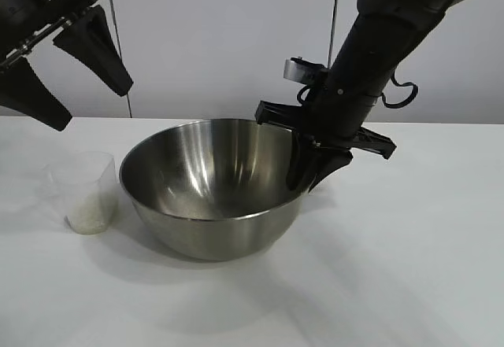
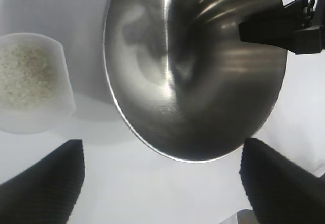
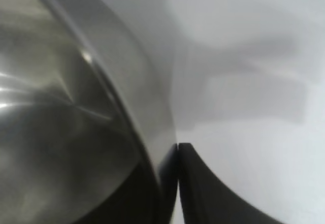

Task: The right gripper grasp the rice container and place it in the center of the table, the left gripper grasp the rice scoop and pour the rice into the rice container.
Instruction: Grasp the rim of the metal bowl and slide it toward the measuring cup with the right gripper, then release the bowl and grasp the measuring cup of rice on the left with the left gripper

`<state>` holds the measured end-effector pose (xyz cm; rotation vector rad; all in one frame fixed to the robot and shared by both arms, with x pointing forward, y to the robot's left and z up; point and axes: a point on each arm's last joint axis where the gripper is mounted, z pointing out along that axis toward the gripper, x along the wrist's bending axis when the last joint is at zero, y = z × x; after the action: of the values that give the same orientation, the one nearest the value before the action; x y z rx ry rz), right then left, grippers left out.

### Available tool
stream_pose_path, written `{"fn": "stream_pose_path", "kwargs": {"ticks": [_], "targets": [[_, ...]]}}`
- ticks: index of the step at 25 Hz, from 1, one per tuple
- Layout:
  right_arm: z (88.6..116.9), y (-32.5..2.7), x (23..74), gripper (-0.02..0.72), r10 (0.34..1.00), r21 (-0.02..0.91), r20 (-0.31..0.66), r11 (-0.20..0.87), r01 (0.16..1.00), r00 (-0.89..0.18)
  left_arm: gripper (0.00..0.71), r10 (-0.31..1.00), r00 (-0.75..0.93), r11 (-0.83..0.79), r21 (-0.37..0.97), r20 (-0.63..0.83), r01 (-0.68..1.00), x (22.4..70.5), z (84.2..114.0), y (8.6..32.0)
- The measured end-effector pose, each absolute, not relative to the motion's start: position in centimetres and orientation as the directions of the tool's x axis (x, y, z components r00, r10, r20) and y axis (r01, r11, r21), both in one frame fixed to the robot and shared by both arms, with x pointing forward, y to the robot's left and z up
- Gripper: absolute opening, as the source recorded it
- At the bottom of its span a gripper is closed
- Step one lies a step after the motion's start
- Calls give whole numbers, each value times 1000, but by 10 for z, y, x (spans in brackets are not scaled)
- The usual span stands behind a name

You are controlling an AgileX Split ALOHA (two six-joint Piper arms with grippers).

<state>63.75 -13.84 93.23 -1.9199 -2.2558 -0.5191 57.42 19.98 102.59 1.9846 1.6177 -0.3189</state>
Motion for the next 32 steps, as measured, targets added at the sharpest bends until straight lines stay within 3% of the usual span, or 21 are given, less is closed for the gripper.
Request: {"fn": "stream_pose_path", "kwargs": {"ticks": [3, 6, 9, 13, 17, 19, 22, 25, 28, 32], "targets": [[936, -140, 638, 421, 931, 175, 314, 138, 975, -188, 602, 825, 246, -121, 266, -509, 956, 574, 1026, 200], [961, -149, 646, 456, 937, 232, 289, 129, 964, -195, 602, 825, 246, -121, 266, -509, 956, 574, 1026, 200], [1010, -177, 661, 464, 956, 373, 227, 90, 924, -185, 602, 825, 246, -121, 266, -509, 956, 574, 1026, 200], [1068, -232, 675, 464, 990, 536, 39, 95, 839, -136, 602, 825, 246, -121, 266, -509, 956, 574, 1026, 200], [1091, -300, 671, 437, 979, 538, -200, 137, 832, -32, 602, 825, 247, -121, 267, -509, 956, 574, 1026, 200], [1108, -335, 659, 430, 962, 536, -270, 112, 837, 44, 602, 825, 247, -121, 267, -509, 956, 574, 1026, 200], [1145, -375, 627, 430, 943, 570, -287, 29, 821, 166, 602, 825, 247, -121, 267, -509, 956, 574, 1026, 200], [1192, -392, 584, 430, 930, 633, -279, -10, 774, 240, 602, 825, 247, -121, 267, -509, 956, 574, 1026, 200], [1241, -382, 535, 430, 940, 738, -217, -18, 675, 262, 602, 825, 247, -121, 267, -509, 956, 574, 1026, 200], [1294, -350, 458, 429, 977, 862, -113, 6, 507, 181, 602, 824, 248, -122, 267, -509, 956, 574, 1026, 200]]}}
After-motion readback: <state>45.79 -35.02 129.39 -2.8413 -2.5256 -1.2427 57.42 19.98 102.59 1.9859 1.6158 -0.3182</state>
